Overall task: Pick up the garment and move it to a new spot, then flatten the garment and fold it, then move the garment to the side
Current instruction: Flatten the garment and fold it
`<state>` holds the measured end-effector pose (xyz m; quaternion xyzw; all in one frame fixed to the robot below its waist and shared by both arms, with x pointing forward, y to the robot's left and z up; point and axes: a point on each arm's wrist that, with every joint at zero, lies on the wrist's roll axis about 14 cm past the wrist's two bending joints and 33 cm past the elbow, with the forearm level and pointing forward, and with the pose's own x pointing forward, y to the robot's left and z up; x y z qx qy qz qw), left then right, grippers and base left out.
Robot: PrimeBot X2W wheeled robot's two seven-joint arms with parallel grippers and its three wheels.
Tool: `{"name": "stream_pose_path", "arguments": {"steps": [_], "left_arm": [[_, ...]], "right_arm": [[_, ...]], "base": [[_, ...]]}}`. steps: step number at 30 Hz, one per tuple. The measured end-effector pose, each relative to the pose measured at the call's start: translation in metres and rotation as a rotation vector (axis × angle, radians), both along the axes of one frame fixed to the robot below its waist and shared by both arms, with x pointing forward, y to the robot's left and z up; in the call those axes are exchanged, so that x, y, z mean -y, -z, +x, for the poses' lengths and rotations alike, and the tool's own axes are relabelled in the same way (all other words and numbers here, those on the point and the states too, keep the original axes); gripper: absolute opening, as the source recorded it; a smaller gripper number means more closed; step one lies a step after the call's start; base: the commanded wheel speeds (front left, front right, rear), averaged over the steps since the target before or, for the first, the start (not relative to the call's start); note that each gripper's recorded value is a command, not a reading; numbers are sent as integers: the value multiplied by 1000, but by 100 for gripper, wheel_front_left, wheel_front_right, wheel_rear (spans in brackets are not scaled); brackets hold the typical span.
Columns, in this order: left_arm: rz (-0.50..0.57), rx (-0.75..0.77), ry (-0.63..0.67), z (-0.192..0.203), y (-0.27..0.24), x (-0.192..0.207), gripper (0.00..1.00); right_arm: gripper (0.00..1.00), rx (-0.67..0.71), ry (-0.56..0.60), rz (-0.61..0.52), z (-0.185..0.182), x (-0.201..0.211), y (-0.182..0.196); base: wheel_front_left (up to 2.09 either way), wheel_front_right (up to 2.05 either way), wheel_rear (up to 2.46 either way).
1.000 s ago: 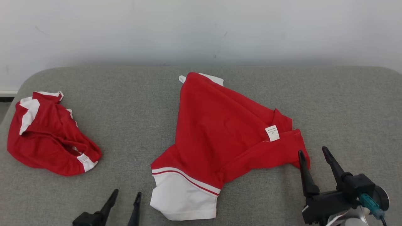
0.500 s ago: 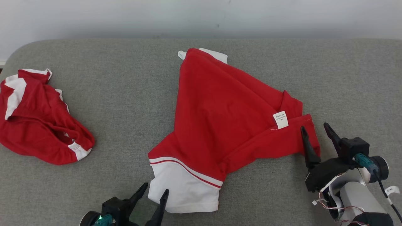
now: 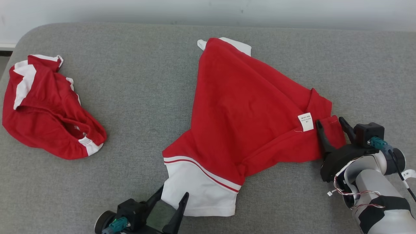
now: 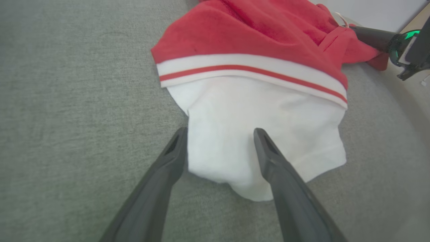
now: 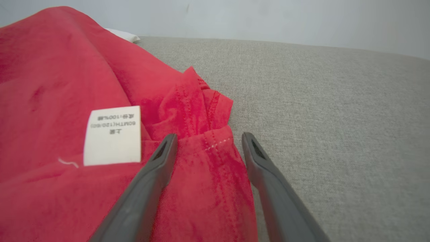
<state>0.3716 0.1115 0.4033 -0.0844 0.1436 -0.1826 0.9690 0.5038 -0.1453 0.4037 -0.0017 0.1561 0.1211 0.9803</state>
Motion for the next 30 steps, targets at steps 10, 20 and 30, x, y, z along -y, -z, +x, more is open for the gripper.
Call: {"name": "stream_pose_path", "arguments": {"steps": [10, 20, 30], "left_arm": [[-83, 33, -13, 5, -18, 10, 0], [-155, 204, -43, 37, -77, 2, 0], [-154, 499, 37, 156, -233, -7, 0]], "right_arm": [[0, 25, 5, 16, -3, 5, -7], [0, 243, 23, 100, -8, 12, -79], [0, 485, 7, 167, 53, 7, -198]], "base": [[0, 0, 0], [0, 0, 0], [0, 0, 0]]}}
